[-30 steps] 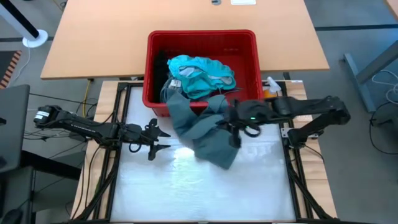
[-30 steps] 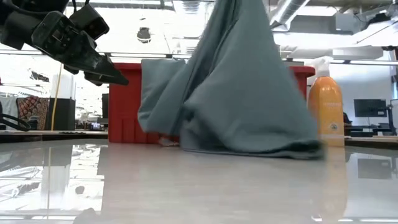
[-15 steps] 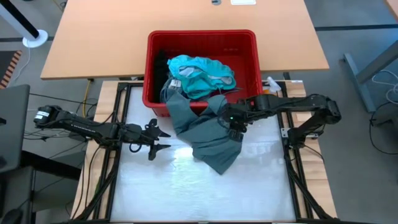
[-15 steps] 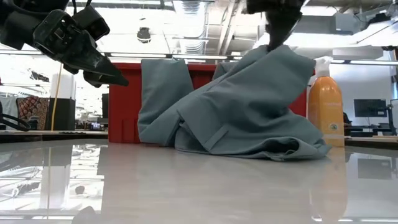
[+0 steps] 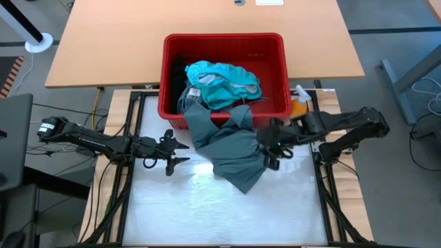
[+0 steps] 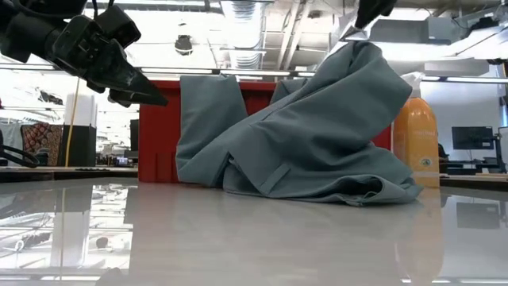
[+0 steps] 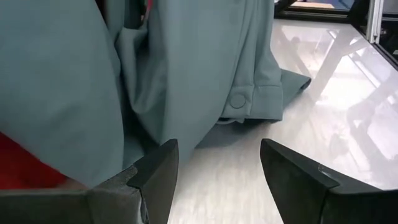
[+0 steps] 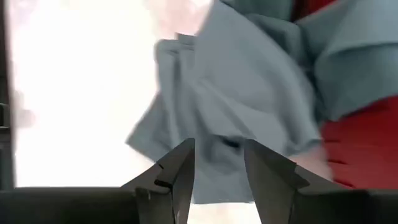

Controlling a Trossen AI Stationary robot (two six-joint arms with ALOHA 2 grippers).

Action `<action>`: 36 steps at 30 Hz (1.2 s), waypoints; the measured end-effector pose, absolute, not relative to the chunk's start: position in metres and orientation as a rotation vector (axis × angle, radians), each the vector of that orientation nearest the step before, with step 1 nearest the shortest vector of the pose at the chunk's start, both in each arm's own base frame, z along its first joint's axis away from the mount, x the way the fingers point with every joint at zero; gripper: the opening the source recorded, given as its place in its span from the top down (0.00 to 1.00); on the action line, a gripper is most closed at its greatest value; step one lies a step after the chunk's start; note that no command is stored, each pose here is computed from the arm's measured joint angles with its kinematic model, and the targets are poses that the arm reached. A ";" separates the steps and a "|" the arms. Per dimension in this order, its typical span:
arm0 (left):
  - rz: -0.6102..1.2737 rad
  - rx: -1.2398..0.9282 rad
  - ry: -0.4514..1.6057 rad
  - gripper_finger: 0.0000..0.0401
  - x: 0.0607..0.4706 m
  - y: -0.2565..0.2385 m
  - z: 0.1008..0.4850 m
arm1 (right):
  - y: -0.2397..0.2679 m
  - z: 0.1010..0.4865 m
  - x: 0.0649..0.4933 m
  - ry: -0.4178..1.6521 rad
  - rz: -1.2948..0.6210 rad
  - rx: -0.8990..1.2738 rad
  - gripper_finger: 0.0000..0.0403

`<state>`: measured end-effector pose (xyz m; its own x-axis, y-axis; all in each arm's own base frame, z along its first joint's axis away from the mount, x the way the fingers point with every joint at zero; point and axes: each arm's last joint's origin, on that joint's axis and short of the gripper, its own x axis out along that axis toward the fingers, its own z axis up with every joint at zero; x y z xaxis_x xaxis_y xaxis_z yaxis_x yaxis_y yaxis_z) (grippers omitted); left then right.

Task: Fold Laundry from Bin
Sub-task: Remove the light blue pants from the red laundry bin onto the table

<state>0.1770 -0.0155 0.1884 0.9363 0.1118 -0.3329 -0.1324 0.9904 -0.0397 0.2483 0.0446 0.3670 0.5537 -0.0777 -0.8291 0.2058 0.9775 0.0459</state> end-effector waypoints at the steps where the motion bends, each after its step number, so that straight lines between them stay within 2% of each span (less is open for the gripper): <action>1: 0.125 -0.062 0.337 0.46 0.177 -0.016 0.188 | 0.051 0.366 0.250 0.961 -0.149 0.142 0.58; 6: 0.129 -0.090 0.335 0.46 0.177 -0.016 0.188 | 0.093 0.349 0.271 0.953 -0.024 0.074 0.58; 14: 0.092 -0.134 0.312 0.46 0.178 -0.017 0.191 | 0.151 0.273 0.307 1.171 0.058 -0.126 0.59; 19: 0.086 -0.192 0.299 0.46 0.178 -0.017 0.192 | 0.150 0.233 0.329 1.271 0.084 -0.183 0.61; 25: -0.033 -0.200 0.337 0.46 0.177 -0.025 0.190 | 0.129 0.206 0.348 1.256 0.131 -0.079 0.61; 36: -0.201 -0.170 0.418 0.46 0.165 -0.067 0.183 | 0.131 0.162 0.341 1.320 0.140 0.024 0.61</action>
